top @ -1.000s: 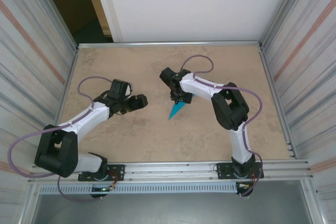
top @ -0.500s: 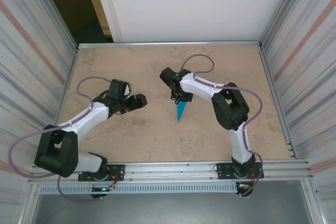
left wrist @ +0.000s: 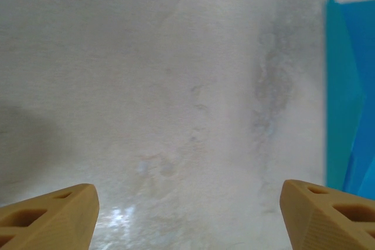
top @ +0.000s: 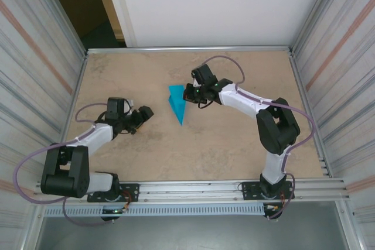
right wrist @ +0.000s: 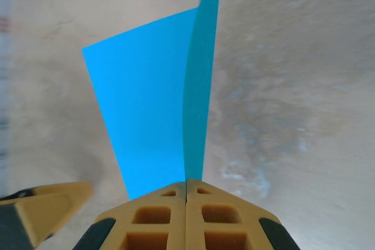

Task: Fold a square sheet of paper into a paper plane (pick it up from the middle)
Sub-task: Turn over a paper plane at the center of the table.

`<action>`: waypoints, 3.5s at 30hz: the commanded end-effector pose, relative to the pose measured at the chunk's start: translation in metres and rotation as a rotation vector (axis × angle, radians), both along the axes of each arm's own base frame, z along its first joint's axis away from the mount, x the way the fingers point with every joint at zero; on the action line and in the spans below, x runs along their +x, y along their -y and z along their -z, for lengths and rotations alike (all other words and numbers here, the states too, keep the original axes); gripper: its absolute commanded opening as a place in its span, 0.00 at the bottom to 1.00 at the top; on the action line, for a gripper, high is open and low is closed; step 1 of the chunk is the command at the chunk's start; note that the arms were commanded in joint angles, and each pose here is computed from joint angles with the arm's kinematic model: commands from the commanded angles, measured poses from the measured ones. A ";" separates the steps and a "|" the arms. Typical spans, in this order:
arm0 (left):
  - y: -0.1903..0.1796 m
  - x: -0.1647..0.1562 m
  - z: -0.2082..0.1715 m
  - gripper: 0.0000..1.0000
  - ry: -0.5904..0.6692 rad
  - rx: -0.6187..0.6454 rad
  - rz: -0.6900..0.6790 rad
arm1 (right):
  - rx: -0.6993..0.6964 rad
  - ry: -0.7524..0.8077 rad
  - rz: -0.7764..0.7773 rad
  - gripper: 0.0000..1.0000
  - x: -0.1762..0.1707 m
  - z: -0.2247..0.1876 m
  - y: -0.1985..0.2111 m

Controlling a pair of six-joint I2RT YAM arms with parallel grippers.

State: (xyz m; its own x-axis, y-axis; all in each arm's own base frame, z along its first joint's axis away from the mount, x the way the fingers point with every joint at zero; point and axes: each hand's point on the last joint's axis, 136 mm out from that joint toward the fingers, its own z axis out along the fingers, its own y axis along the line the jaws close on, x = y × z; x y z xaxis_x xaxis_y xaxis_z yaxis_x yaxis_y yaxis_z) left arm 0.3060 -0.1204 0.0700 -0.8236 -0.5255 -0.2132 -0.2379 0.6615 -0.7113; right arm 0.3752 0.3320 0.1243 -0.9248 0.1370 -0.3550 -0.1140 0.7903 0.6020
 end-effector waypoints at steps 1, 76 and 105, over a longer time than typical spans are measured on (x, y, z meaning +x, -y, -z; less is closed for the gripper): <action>0.012 0.008 -0.021 0.81 0.070 -0.124 -0.008 | 0.215 0.009 -0.128 0.00 -0.008 -0.011 -0.028; 0.148 0.052 0.015 0.00 0.018 -0.170 0.334 | 0.270 -0.113 -0.048 0.01 -0.014 0.077 0.065; 0.126 0.046 0.039 0.00 -0.006 -0.117 0.299 | 0.168 -0.142 -0.026 0.21 -0.004 0.096 0.071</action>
